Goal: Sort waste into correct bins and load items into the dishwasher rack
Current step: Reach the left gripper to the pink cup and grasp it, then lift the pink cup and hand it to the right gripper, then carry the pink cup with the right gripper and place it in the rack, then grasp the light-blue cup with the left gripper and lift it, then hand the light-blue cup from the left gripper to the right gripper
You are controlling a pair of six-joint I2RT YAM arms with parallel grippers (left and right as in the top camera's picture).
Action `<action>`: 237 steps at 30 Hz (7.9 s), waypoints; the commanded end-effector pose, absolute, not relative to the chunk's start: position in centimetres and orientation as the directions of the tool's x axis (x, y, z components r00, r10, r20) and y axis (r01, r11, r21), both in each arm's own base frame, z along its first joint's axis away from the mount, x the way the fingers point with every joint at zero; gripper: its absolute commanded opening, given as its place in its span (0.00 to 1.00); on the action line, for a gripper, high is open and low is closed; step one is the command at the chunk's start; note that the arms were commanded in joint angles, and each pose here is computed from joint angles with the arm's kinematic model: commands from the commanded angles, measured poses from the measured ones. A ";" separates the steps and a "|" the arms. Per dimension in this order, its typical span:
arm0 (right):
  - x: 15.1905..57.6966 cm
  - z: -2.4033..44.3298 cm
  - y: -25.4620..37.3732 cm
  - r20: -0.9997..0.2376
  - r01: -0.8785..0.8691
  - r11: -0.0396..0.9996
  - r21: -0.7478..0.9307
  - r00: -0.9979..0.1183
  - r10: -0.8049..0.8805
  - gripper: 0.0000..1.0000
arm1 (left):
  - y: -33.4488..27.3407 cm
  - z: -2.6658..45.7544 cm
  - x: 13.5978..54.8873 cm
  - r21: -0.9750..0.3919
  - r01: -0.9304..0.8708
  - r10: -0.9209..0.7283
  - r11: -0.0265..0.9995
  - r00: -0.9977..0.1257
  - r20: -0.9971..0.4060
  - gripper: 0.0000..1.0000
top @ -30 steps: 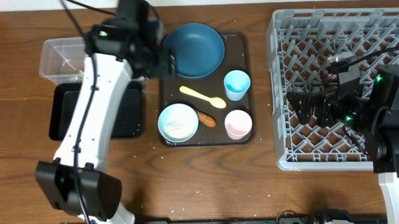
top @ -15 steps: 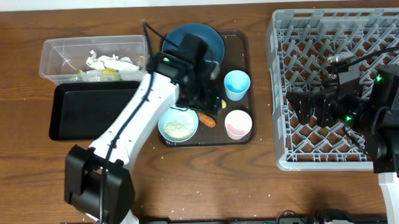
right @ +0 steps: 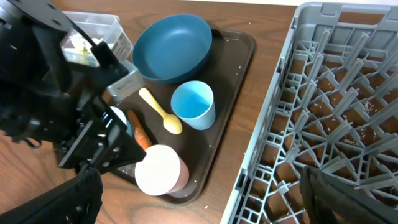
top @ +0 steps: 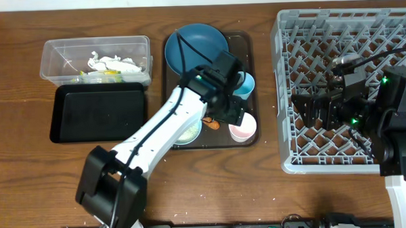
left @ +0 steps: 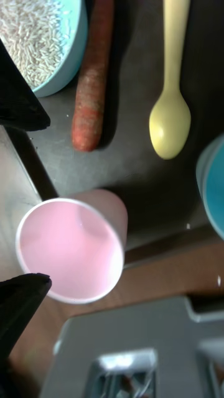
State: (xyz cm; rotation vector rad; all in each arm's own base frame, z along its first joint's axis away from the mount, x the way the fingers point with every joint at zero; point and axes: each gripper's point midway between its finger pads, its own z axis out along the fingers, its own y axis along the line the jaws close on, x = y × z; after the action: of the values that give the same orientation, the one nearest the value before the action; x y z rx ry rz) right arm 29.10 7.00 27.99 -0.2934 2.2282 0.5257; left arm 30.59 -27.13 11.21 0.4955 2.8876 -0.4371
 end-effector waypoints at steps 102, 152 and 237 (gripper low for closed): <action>39.9 30.5 4.2 -0.761 -0.144 0.967 0.212 -0.645 0.071 0.56 | -17.0 17.7 39.0 -0.517 0.151 -0.045 0.843 -0.937 -0.348 0.17; 45.5 15.9 3.6 -0.228 0.037 0.985 0.166 -0.971 0.075 0.99 | -16.5 15.2 37.0 -0.272 0.134 0.040 0.953 -0.944 -0.327 0.24; 36.2 31.6 20.7 -0.861 -0.861 -0.050 0.506 -0.502 -0.082 0.99 | -20.1 31.9 34.2 -0.899 0.435 0.055 0.052 -0.900 -0.433 0.06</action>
State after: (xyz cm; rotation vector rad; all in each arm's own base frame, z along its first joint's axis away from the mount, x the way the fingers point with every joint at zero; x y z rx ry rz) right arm 37.82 19.24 27.60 -0.9010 1.9984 1.4957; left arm 35.89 -19.83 29.55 0.3741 2.1850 -1.7581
